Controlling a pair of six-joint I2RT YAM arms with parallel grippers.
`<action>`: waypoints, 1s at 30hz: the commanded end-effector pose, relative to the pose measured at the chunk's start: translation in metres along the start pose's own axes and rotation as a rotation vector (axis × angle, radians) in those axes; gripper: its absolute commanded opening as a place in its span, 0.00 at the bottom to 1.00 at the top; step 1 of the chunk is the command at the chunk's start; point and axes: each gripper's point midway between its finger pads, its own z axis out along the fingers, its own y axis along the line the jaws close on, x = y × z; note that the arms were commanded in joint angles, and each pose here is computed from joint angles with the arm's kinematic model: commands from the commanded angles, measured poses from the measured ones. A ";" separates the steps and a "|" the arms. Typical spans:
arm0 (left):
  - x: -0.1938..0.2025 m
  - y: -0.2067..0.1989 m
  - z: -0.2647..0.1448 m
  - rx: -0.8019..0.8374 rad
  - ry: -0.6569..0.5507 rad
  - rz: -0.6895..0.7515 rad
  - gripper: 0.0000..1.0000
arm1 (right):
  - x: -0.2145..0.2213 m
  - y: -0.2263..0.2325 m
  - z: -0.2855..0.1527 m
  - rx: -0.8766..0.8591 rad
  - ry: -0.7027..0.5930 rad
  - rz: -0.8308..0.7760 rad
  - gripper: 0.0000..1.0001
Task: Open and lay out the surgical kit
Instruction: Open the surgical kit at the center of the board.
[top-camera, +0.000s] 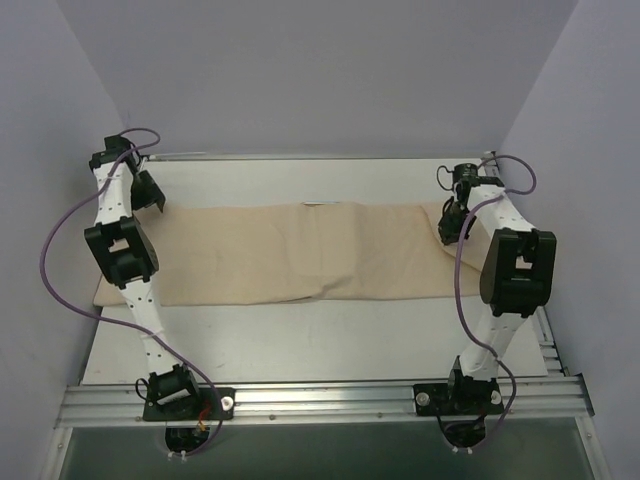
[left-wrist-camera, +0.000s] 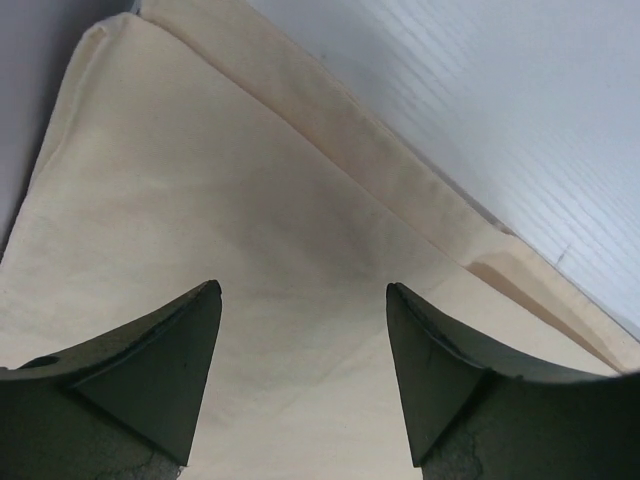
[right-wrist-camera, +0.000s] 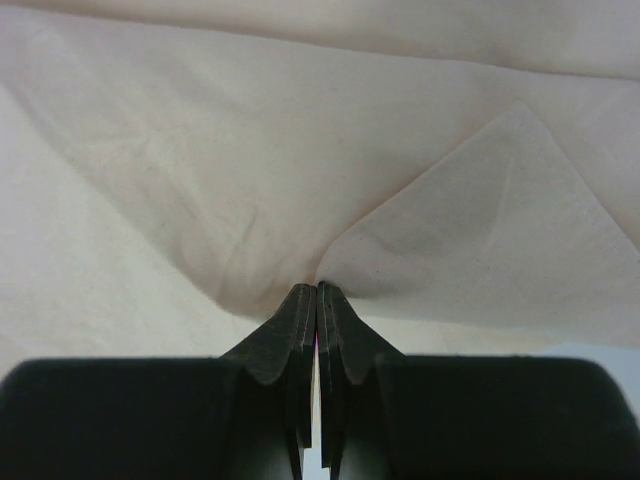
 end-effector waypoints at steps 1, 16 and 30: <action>-0.029 0.014 -0.023 0.036 -0.106 -0.104 0.75 | 0.013 0.029 -0.007 -0.067 0.038 -0.056 0.00; -0.059 -0.008 -0.013 0.186 -0.175 -0.256 0.76 | 0.031 0.046 -0.007 -0.157 0.057 -0.133 0.00; -0.035 -0.027 0.016 0.145 -0.078 -0.244 0.72 | 0.011 0.030 -0.004 -0.137 0.040 -0.101 0.00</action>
